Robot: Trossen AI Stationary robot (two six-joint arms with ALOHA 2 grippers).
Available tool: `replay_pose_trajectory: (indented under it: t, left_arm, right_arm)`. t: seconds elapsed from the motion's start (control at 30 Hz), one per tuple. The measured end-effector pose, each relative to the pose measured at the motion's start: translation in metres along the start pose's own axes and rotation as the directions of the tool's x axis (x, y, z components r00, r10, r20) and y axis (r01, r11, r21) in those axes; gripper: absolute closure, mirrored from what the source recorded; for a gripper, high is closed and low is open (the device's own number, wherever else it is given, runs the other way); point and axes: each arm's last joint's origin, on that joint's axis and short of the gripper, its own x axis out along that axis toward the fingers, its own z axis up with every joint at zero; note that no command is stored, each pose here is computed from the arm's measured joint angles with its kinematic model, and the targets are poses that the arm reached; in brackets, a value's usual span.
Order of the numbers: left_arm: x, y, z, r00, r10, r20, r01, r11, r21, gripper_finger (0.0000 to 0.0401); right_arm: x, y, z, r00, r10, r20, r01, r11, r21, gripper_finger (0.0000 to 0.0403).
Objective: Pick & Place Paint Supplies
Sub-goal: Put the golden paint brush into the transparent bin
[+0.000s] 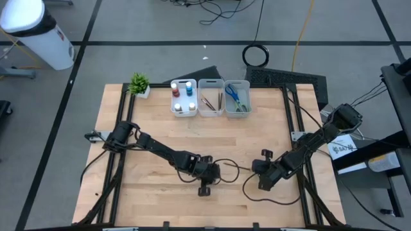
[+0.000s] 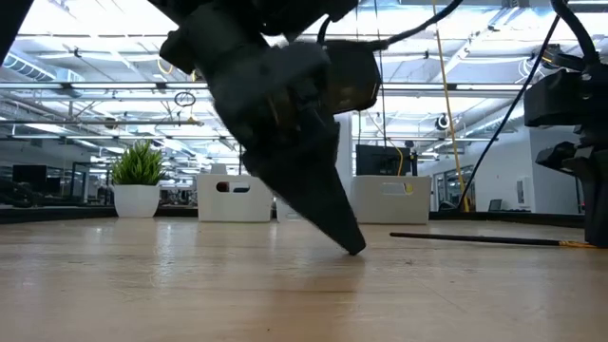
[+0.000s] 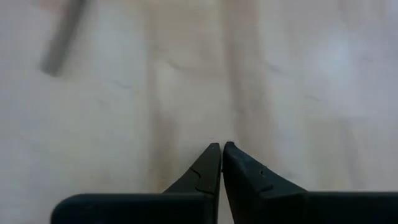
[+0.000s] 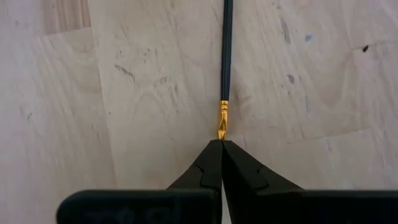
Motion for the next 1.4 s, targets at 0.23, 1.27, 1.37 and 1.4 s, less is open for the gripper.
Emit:
replay_pose_trajectory:
  t: [0.23, 1.27, 1.37, 1.4]
  left_arm:
    - [-0.016, 0.011, 0.015, 0.981, 0.168, 0.096, -0.17, 0.985, 0.019, 0.0354]
    - [-0.019, 0.043, 0.031, 0.976, 0.122, 0.183, -0.134, 0.989, 0.057, 0.0171]
    - [-0.019, 0.043, 0.031, 0.976, 0.122, 0.182, -0.134, 0.989, 0.057, 0.0171]
    - [-0.019, 0.043, 0.031, 0.976, 0.122, 0.182, -0.134, 0.989, 0.056, 0.0171]
  right_arm:
    - [0.004, -0.005, -0.007, 0.999, 0.002, -0.049, -0.001, 1.0, 0.012, 0.0403]
    - [0.005, -0.016, -0.018, 1.0, 0.013, -0.021, -0.013, 0.999, 0.043, 0.0403]
    - [-0.004, -0.015, -0.012, 0.998, 0.035, 0.05, -0.037, 0.998, 0.044, 0.0403]
    - [-0.007, -0.015, -0.011, 0.997, 0.045, 0.068, -0.048, 0.998, 0.041, 0.0403]
